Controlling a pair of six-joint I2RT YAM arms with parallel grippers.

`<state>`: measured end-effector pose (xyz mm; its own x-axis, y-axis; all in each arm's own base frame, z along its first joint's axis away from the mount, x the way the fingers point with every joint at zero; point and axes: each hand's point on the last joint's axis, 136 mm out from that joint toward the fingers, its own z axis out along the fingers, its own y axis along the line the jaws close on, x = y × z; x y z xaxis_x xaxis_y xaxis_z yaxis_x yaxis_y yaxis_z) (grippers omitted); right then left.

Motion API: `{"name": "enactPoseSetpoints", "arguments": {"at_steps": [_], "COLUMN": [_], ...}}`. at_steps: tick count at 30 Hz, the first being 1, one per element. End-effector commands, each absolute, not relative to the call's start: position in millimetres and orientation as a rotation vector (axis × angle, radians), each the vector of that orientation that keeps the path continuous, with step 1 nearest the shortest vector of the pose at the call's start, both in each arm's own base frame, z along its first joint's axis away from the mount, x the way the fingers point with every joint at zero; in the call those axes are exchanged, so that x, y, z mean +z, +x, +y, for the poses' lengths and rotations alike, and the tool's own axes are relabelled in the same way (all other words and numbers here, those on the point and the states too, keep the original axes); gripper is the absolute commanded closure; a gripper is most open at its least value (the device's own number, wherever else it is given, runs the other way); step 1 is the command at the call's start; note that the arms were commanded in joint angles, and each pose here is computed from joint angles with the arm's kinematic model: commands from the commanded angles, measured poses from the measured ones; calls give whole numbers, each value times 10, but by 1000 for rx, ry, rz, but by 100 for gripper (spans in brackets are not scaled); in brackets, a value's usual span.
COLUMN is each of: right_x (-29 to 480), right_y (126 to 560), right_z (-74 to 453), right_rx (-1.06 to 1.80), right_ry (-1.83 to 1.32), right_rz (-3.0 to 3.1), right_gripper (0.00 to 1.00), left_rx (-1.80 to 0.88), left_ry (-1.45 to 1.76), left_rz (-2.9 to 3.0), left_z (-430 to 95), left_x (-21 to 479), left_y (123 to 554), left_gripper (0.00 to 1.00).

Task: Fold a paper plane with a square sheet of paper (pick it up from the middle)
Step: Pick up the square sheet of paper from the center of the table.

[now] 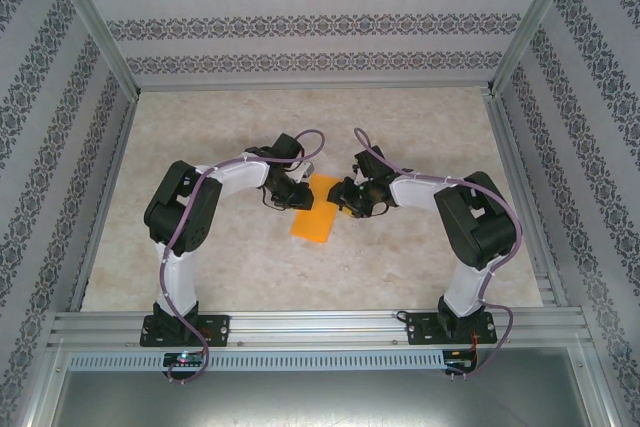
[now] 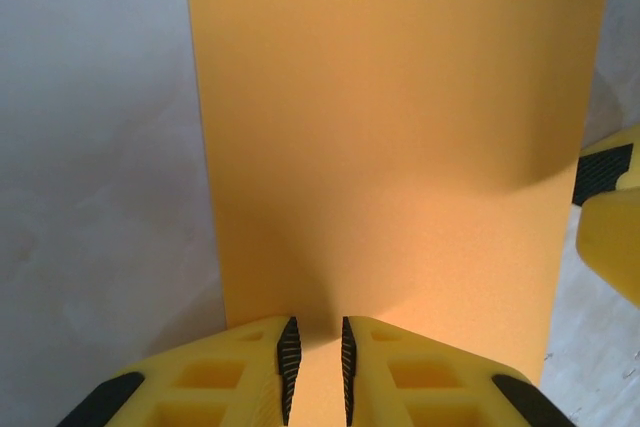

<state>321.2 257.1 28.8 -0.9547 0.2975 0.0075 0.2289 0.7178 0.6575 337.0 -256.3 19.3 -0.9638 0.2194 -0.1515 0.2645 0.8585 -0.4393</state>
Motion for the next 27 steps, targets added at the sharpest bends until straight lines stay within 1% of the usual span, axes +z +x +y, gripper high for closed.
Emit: {"name": "enactPoseSetpoints", "arguments": {"at_steps": [1, 10, 16, 20, 27], "right_x": [343, 452, 472, 461, 381], "right_y": [3215, 3220, 3279, 3321, 3283], "right_z": [2764, 2824, 2830, 2864, 2817], "right_rx": [1176, 1246, 1292, 1323, 1307], "right_ry": [402, 385, 376, 375, 370], "right_rz": [2799, 2755, 2716, 2705, 2729], "right_gripper": [56, 57, 58, 63, 75], "left_rx": [-576, -590, -653, -708, -821], "left_ry": [420, 416, 406, 398, 355], "left_rz": [3054, 3051, 3030, 3010, 2944], "left_z": [-2381, -2383, -2450, -2507, -2592], "left_x": [-126, -134, -71, 7, 241], "left_y": [3132, 3114, 3126, 3136, 3232], "left_gripper": [76, 76, 76, 76, 75]}}
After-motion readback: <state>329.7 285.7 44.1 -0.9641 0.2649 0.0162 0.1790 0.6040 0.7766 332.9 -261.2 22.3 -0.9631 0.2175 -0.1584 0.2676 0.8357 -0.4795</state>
